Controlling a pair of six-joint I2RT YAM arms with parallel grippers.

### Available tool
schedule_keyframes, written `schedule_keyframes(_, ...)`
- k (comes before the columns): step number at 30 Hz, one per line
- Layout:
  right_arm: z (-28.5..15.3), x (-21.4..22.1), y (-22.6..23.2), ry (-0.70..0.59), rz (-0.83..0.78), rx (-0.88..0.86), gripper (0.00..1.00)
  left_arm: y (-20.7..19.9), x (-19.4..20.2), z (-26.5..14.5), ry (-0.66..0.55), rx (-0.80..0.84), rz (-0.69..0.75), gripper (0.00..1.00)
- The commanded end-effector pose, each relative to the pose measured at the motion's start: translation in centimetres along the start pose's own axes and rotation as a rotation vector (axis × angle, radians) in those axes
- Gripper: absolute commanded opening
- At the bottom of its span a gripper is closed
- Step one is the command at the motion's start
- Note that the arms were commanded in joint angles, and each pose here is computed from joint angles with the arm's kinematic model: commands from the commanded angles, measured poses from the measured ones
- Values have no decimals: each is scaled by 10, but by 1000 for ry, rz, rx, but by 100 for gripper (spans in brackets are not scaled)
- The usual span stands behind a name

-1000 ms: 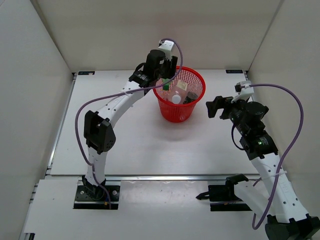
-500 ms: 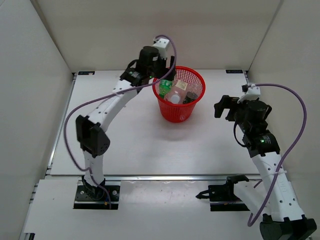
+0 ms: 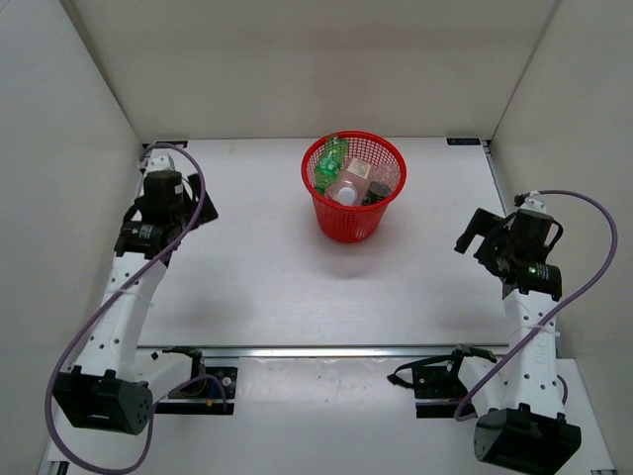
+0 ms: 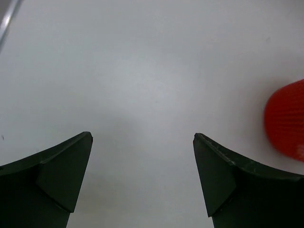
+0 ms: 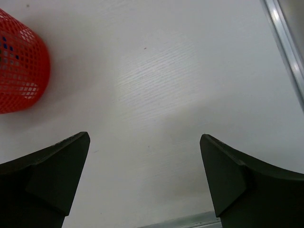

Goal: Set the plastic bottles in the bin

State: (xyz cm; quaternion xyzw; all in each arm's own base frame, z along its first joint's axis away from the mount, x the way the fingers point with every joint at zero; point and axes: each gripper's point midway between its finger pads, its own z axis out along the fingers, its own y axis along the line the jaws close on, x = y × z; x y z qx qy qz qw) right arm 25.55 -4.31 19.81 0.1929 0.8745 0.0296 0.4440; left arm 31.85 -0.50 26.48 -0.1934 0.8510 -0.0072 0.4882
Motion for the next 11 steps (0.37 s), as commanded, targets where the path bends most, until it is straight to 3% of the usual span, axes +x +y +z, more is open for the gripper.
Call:
schedule_keyframes(1,3,16,4,28,12,-21,100,21,43,-1,127,-49,8,98)
schedule_keyframes(6,-2,13,23,-46,16,-57,99,11,20,-16,-14,-10,-42,99)
schedule_keyframes(11,-2,22,24,-23,-14,-21,99,13,15,-15,1,-35,-29,99)
